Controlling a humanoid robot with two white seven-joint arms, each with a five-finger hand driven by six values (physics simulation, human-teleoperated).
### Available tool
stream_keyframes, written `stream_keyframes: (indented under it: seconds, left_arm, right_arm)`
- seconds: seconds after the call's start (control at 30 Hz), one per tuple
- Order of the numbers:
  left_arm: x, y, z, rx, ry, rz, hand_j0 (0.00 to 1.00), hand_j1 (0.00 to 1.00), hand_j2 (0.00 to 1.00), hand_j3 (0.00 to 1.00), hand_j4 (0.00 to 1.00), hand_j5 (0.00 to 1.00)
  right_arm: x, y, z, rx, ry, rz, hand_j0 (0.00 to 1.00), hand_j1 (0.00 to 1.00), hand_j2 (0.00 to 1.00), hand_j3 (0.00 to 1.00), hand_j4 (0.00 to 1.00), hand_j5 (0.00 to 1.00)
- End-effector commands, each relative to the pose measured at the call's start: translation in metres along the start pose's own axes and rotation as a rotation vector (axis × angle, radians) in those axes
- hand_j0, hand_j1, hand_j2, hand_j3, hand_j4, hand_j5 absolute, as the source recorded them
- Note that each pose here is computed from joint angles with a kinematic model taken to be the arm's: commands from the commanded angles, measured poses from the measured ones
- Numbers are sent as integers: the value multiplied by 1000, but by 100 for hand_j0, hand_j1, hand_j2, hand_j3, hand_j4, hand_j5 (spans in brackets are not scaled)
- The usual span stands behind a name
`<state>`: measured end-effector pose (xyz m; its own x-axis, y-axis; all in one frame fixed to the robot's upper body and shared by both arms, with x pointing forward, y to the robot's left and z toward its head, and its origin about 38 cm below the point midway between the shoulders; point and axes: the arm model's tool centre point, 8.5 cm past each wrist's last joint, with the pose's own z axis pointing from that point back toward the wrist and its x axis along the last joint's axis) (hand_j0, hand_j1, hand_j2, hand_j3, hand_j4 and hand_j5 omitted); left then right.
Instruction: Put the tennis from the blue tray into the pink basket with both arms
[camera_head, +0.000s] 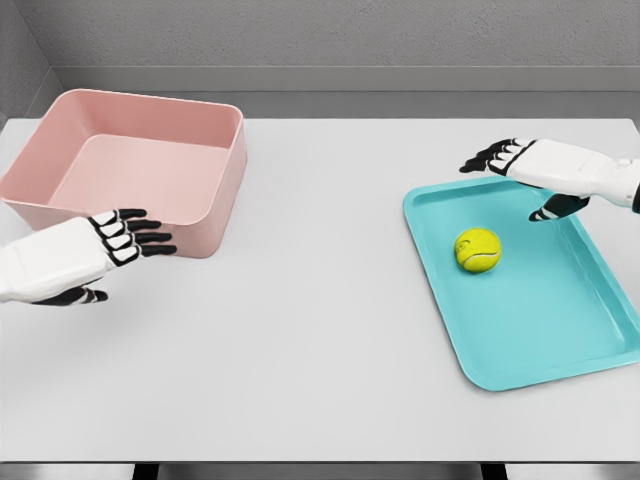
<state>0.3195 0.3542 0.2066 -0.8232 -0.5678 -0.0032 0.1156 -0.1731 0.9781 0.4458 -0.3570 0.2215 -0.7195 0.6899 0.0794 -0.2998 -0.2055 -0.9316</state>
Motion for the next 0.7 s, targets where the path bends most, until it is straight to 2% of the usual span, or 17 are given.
stream_keyframes:
  seconds: [0.0, 0.17, 0.27, 0.37, 0.4, 0.43, 0.67]
  left_arm:
    - [2, -4, 0, -16, -7, -6, 100, 100, 100, 100, 100, 100]
    - [8, -16, -2, -43, -24, 20, 100, 100, 100, 100, 100, 100]
    - [10, -19, -2, -49, -28, 27, 100, 100, 100, 100, 100, 100]
    - [10, -21, 0, -62, -29, 29, 100, 100, 100, 100, 100, 100]
    - [11, -22, 1, -69, -30, 29, 100, 100, 100, 100, 100, 100]
    - [10, -22, 1, -71, -30, 28, 100, 100, 100, 100, 100, 100]
    - [9, -20, 1, -70, -29, 22, 100, 100, 100, 100, 100, 100]
  right_arm:
    - [1, 0, 3, -1, -1, -1, 100, 100, 100, 100, 100, 100]
    - [-12, 5, 25, 35, 49, 8, 100, 100, 100, 100, 100, 100]
    - [-5, 10, 20, 45, 26, 8, 100, 100, 100, 100, 100, 100]
    - [7, 20, 12, 87, -15, 8, 100, 100, 100, 100, 100, 100]
    - [13, 21, 8, 108, -36, 15, 100, 100, 100, 100, 100, 100]
    - [18, 24, 5, 168, -53, 22, 100, 100, 100, 100, 100, 100]
    - [30, 27, -16, 158, -101, 9, 100, 100, 100, 100, 100, 100]
